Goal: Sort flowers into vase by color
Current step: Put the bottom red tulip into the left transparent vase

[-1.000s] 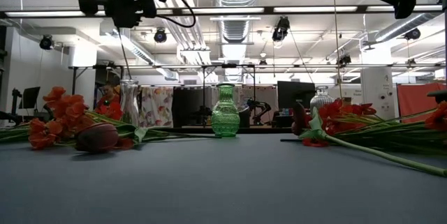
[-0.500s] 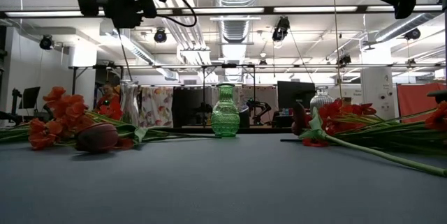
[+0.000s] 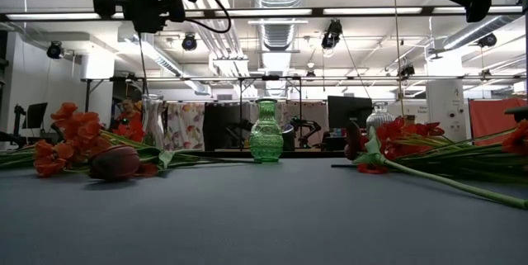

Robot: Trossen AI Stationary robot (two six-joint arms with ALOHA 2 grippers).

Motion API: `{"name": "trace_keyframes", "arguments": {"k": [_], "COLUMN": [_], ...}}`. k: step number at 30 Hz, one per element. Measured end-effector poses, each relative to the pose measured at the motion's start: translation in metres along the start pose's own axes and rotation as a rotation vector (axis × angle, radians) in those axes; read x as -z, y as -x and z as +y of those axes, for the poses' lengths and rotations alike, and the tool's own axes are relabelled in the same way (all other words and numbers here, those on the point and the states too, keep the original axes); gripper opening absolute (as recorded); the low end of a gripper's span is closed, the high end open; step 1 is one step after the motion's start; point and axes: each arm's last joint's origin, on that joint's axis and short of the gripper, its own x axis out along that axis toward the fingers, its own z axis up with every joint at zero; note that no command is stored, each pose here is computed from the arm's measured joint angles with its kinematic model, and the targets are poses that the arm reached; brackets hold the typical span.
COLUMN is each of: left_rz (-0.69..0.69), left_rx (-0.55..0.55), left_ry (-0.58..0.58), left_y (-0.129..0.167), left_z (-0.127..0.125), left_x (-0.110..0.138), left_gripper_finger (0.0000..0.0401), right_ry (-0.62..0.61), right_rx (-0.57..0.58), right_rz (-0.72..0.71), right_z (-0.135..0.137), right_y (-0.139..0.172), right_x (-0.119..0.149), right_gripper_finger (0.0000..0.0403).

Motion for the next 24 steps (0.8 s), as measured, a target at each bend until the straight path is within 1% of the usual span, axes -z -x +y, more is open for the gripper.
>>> {"name": "trace_keyframes", "arguments": {"k": [10, 18, 24], "left_rz": [0.001, -0.007, -0.032], "left_rx": [-0.002, -0.013, -0.01], "left_ry": [0.009, 0.047, 0.046], "left_y": [0.0, 0.0004, 0.0003], "left_z": [0.0006, 0.0035, 0.0034], "left_x": [-0.0001, -0.0008, -0.0019], "left_gripper_finger": [0.0016, 0.0016, 0.004], "right_ry": [0.0, 0.0, 0.019], "right_rx": [0.0, 0.0, -0.006], "right_rz": [0.0, 0.0, 0.001], "right_z": [0.0, 0.0, 0.0002], "right_y": [0.0, 0.0, 0.0], "right_x": [0.0, 0.0, 0.0], "right_gripper_finger": [0.021, 0.021, 0.021]}}
